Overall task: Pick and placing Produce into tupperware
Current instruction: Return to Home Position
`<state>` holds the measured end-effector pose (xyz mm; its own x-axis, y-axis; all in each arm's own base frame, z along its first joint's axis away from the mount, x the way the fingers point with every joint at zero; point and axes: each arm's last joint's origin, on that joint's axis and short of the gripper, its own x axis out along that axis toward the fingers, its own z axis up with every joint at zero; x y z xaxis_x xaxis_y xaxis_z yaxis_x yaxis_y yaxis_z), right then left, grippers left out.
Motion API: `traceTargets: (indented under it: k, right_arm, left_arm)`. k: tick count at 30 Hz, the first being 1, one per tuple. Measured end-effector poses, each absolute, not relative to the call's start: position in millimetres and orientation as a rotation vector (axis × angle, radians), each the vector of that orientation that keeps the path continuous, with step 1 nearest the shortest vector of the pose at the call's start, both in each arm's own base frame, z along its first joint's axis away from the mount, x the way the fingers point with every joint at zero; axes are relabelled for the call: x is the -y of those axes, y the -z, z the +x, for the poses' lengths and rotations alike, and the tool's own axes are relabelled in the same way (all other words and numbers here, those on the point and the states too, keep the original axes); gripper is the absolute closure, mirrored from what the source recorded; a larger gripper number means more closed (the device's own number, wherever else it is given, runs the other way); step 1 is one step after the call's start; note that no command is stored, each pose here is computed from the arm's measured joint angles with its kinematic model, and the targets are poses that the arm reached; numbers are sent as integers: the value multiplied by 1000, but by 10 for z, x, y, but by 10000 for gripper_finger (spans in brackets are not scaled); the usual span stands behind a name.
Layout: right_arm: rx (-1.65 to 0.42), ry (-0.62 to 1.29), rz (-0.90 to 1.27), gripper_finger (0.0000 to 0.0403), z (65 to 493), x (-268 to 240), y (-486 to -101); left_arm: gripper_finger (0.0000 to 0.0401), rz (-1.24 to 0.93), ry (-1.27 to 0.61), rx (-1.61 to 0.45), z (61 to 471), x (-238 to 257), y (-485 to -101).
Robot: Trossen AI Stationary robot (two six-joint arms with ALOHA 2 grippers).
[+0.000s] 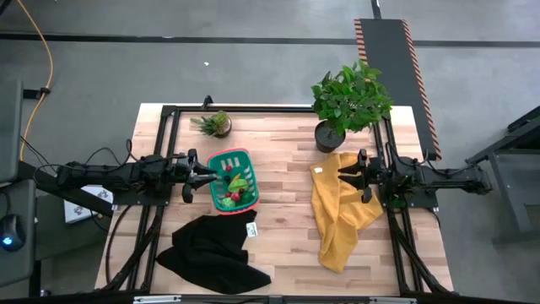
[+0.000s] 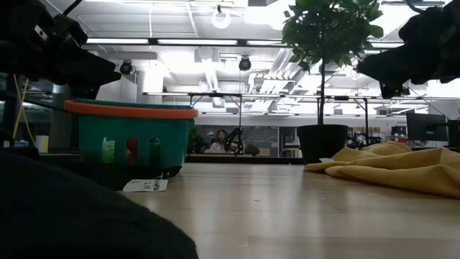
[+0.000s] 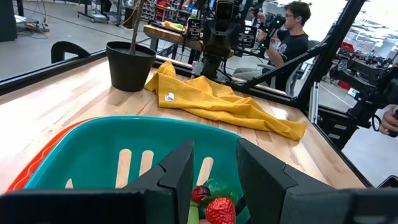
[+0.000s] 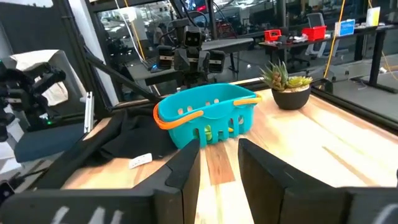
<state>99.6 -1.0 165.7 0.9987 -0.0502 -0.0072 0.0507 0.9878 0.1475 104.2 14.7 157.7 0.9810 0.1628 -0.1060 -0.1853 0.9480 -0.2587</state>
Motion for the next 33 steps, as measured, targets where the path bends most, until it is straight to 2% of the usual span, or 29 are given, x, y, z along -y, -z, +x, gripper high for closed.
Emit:
traceTargets:
  k: [33]
  right_arm:
    - [-4,51,182,304,997,10,-1654]
  left_arm:
    - [290,-271,-177,-84,1042,-147,-1577]
